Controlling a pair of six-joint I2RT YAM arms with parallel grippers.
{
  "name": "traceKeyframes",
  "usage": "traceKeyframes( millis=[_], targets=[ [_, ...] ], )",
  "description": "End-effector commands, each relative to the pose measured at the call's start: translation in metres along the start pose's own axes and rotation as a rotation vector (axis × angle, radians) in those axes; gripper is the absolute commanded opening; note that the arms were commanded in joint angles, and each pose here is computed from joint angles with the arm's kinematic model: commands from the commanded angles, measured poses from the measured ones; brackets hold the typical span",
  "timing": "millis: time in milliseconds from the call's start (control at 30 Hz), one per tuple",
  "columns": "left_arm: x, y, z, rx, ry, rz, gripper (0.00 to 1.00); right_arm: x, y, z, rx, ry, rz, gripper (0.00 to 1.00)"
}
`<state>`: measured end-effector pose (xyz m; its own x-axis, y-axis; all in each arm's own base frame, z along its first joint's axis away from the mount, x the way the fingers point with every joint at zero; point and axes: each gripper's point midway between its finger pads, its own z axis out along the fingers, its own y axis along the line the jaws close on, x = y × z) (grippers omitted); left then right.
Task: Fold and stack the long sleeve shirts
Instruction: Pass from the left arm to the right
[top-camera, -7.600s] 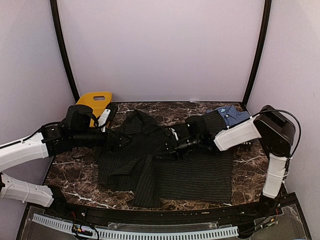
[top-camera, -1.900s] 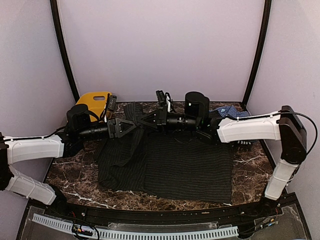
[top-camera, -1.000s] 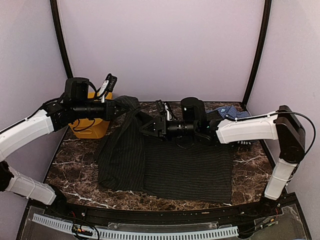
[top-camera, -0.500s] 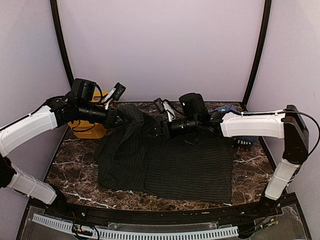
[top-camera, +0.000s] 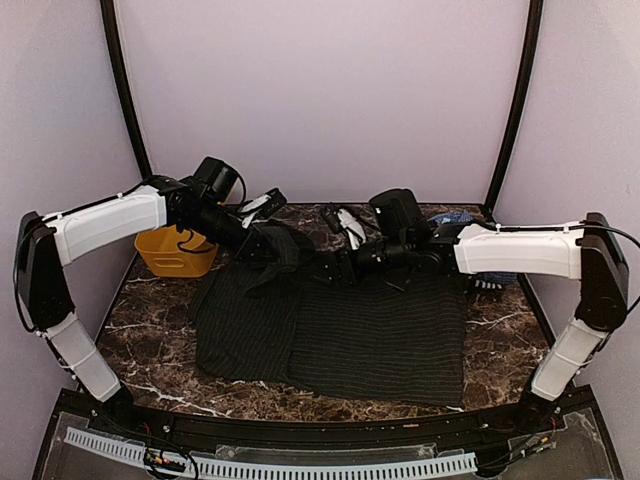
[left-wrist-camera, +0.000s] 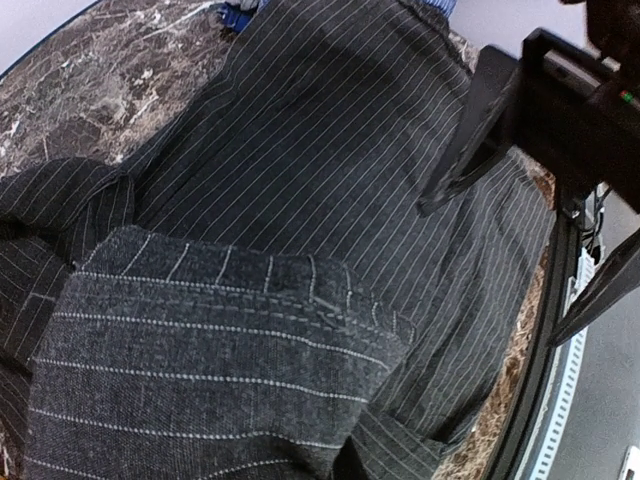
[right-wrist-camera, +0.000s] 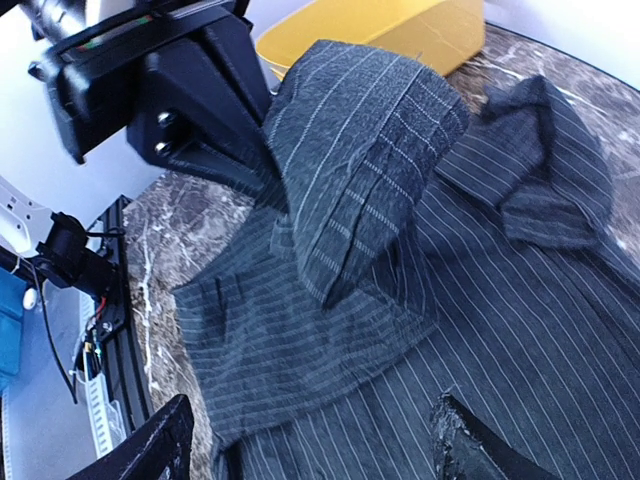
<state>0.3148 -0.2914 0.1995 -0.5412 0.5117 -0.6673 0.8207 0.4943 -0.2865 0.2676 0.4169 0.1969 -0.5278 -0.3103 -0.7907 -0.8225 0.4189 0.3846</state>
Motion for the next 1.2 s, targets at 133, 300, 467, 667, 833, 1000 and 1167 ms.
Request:
traceKeyframes(
  millis=[133,300,467,667,833,1000,1167],
  targets=[
    [0.031,0.023,0.033,0.080,0.234,0.019,0.00,0.009,-0.035,-0.019,0.115,-0.021,0.044,0.78],
    [0.028,0.008,0.033,0.181,0.228,0.028,0.00,0.006,-0.036,-0.015,0.058,-0.051,0.040,0.80],
    [0.033,-0.017,0.027,0.265,0.211,0.037,0.00,-0.002,-0.030,-0.003,-0.073,-0.083,0.084,0.84],
    [0.033,-0.041,0.023,0.298,0.177,0.065,0.00,-0.008,-0.016,0.025,-0.226,-0.075,0.160,0.84],
    [0.033,-0.048,0.023,0.302,0.171,0.077,0.00,-0.004,-0.004,0.049,-0.257,-0.034,0.179,0.81],
    [0.034,-0.047,0.025,0.284,0.179,0.080,0.00,-0.003,0.008,0.054,-0.340,-0.036,0.210,0.59],
    [0.031,-0.040,0.026,0.238,0.169,0.083,0.01,0.002,0.012,0.050,-0.373,-0.043,0.237,0.14]
  ],
)
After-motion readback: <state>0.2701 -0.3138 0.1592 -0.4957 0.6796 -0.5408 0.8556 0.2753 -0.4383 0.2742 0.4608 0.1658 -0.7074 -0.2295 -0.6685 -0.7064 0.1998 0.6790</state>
